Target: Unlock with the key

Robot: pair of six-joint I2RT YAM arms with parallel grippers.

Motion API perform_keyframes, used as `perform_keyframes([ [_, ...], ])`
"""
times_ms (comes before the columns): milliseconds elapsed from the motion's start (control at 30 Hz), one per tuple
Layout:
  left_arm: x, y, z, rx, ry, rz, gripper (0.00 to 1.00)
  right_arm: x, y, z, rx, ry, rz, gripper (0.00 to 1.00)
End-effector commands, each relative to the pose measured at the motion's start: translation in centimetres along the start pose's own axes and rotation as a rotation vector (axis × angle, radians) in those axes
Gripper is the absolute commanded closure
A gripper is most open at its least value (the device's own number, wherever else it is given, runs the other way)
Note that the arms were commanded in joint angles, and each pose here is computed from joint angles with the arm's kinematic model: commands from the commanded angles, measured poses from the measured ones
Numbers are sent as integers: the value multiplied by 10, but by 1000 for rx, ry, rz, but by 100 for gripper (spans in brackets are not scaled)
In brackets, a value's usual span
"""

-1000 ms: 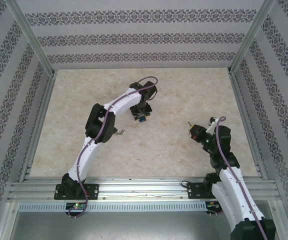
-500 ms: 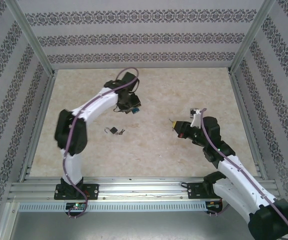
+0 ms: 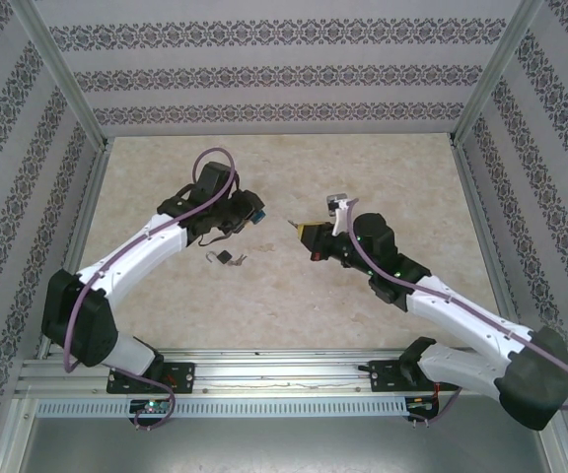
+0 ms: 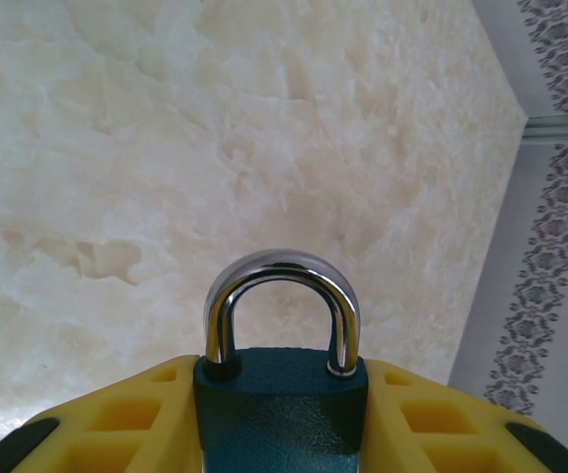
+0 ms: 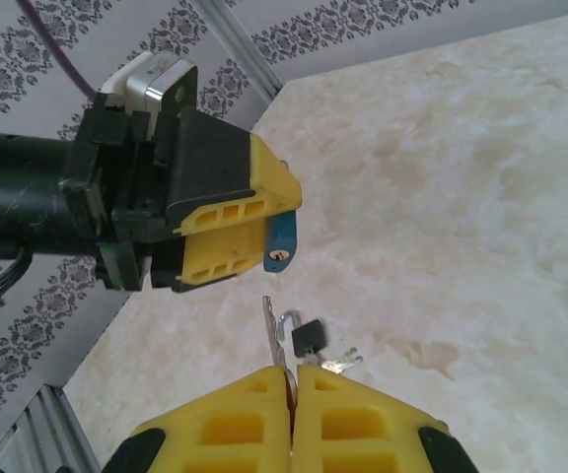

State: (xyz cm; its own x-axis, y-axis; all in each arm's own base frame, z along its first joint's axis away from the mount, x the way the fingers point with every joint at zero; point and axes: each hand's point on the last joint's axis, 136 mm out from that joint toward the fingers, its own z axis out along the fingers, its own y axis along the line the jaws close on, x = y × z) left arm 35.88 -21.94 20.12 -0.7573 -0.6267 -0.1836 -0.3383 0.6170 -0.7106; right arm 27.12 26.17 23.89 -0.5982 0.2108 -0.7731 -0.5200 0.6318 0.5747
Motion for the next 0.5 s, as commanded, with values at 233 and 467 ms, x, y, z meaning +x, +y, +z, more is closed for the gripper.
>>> perform_keyframes([
  [233, -11, -48, -31, 277, -57, -102, 63, -27, 32, 23, -41, -136, -46, 100],
  [467, -8, -53, -34, 303, -51, -114, 63, -25, 34, 32, -44, -157, -30, 100],
])
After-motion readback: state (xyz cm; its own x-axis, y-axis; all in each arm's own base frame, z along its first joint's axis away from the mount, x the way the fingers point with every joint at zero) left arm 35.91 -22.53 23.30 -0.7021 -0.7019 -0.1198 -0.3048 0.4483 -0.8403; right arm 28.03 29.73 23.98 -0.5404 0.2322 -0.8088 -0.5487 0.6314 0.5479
